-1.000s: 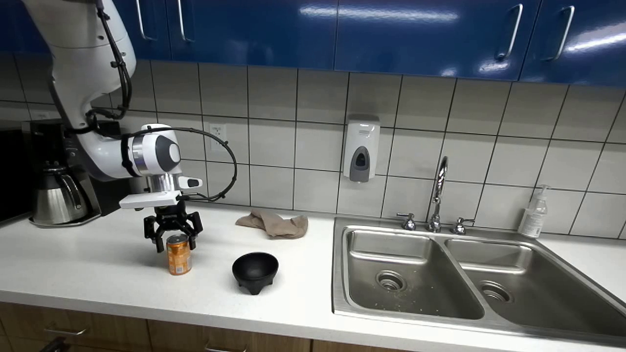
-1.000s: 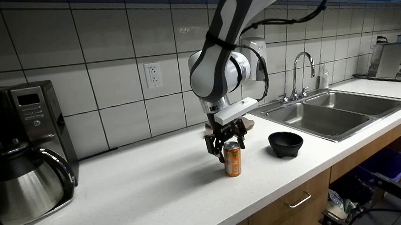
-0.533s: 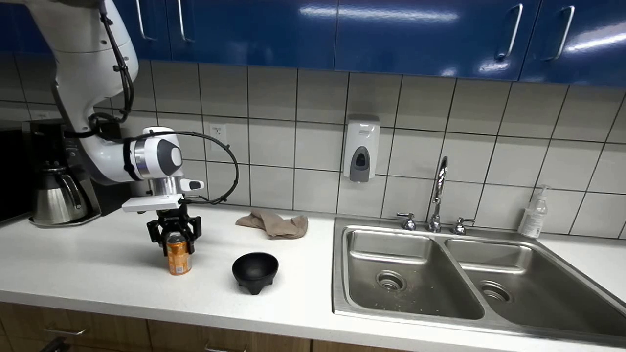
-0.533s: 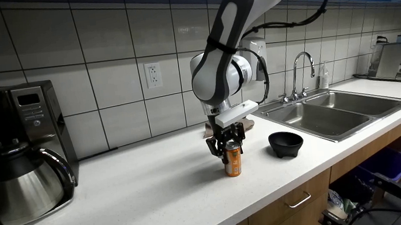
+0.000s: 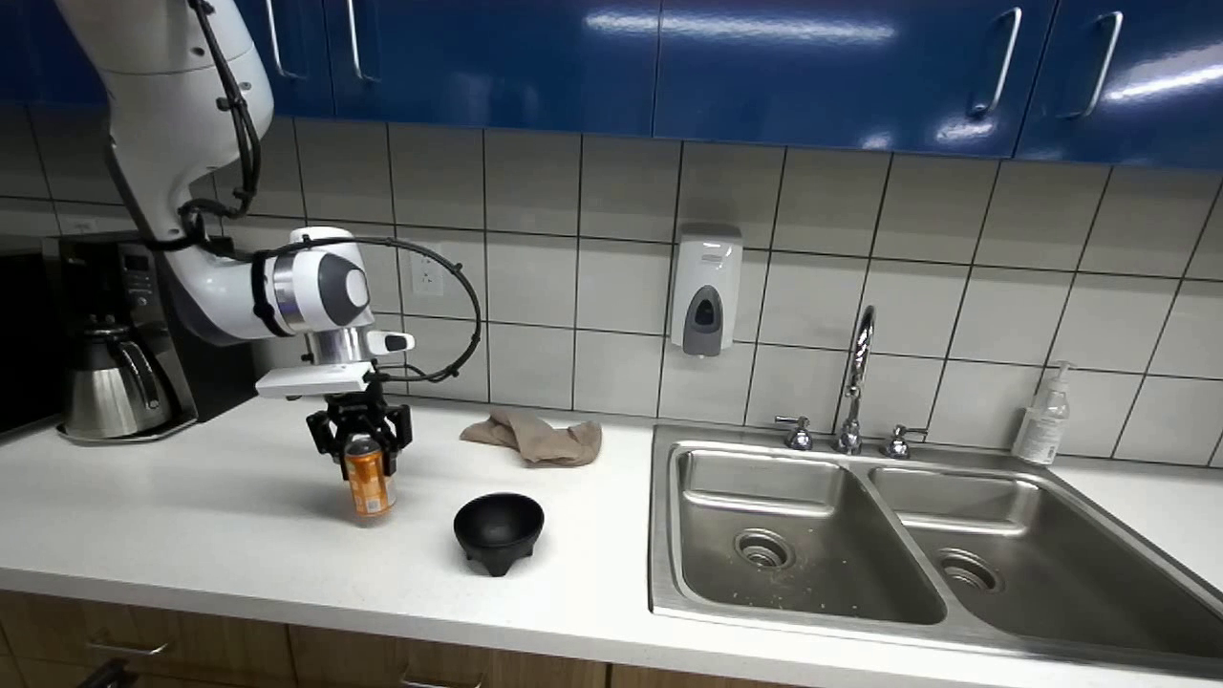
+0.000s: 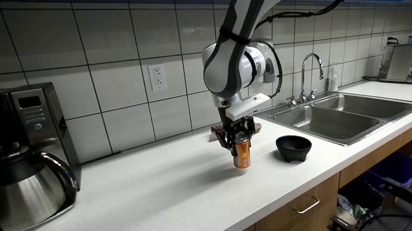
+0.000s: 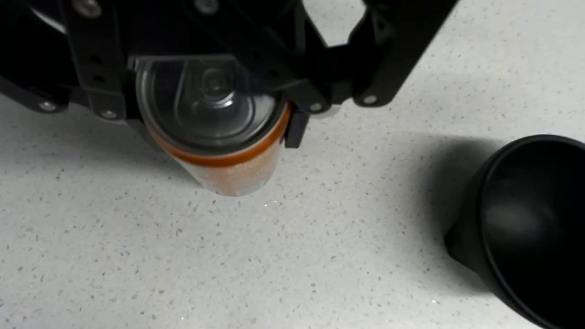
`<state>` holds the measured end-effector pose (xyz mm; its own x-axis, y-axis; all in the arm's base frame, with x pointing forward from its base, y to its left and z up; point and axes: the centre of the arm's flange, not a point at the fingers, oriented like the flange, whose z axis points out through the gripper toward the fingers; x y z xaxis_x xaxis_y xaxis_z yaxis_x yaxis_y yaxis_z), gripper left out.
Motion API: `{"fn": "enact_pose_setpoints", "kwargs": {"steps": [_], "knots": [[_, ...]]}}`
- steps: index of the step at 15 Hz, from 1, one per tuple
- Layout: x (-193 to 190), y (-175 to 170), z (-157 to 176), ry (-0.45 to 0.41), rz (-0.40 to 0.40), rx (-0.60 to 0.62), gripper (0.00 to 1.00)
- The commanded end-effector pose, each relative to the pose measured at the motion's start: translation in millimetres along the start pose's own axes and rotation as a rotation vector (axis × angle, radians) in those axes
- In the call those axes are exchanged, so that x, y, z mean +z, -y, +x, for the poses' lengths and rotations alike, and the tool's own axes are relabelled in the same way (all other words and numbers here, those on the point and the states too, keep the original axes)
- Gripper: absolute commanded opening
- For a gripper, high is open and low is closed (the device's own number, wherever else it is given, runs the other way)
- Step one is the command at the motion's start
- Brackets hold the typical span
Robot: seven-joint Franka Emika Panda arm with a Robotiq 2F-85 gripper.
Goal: Put the orange can in the black bowl.
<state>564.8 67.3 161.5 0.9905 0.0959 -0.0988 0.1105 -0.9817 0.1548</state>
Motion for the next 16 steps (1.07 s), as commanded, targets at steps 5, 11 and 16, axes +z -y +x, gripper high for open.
{"fn": "enact_pose_setpoints", "kwargs": {"steps": [5,11,16], "knots": [[-70,-88,-31,-0.035,-0.048,0.106,0.39],[-61,-155,-44,0.045,-0.07,0.202,0.39],[-36,-172,-51,0.076,-0.072,0.224,0.39]]}}
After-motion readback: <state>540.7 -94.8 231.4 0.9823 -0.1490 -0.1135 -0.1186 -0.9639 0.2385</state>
